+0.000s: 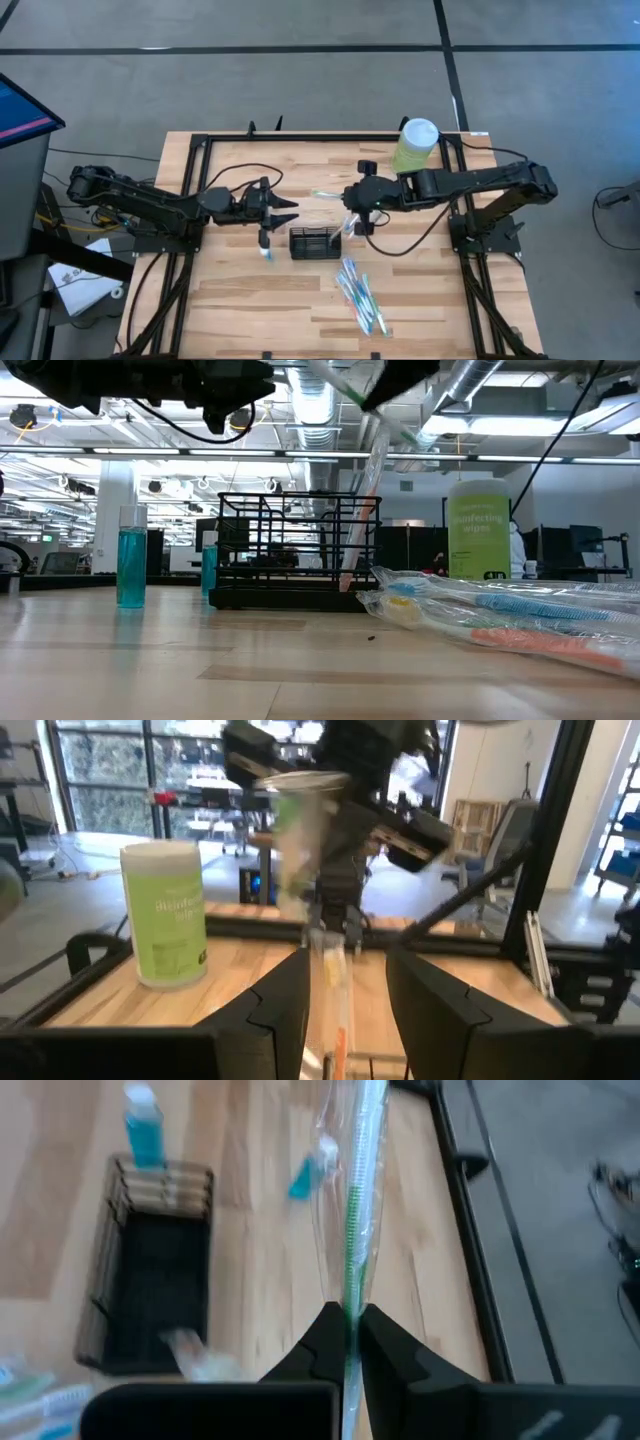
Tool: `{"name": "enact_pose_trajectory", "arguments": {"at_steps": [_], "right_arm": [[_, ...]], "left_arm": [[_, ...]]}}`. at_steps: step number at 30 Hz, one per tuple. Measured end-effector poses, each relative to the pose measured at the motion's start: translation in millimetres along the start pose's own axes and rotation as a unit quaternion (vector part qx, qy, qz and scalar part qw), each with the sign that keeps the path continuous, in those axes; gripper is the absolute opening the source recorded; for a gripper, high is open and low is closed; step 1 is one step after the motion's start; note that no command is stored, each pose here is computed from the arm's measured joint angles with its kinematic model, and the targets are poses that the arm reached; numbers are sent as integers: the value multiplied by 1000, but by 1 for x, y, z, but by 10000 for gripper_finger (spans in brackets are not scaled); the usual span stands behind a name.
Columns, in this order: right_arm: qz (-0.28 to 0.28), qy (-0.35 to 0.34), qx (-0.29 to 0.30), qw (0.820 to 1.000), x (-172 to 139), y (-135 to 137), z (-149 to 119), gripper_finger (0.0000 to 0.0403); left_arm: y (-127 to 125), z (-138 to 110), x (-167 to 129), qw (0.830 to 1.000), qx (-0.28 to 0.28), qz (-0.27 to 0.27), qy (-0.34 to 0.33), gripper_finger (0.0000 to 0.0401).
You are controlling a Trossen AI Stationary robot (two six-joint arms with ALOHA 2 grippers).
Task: Pick & Place toothbrushing station
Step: Put the green toothbrush into the mesh
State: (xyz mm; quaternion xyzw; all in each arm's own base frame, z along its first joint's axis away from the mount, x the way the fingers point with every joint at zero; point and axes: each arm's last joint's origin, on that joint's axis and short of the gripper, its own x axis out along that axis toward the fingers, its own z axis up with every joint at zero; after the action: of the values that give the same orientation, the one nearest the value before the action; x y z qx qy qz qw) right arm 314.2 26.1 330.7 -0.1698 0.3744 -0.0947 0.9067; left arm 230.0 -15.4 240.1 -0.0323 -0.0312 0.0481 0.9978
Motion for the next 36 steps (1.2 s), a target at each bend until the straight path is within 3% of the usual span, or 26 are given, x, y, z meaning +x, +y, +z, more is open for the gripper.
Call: {"name": "enact_pose_trajectory", "arguments": {"at_steps": [13,19,24,36], "right_arm": [[17,-98,1,995,-5,3,20,5],[52,-143,5,988,-6,4,28,5],[52,-161,6,986,-5,4,32,5],[49,-178,12,983,-6,3,35,5]], "left_arm": [[0,7,0,999,23,1,-39,127],[-1,18,-1,995,43,-1,-93,127],[-3,23,-2,991,46,-34,-120,127],[-3,26,-3,989,44,-35,-137,127]]}}
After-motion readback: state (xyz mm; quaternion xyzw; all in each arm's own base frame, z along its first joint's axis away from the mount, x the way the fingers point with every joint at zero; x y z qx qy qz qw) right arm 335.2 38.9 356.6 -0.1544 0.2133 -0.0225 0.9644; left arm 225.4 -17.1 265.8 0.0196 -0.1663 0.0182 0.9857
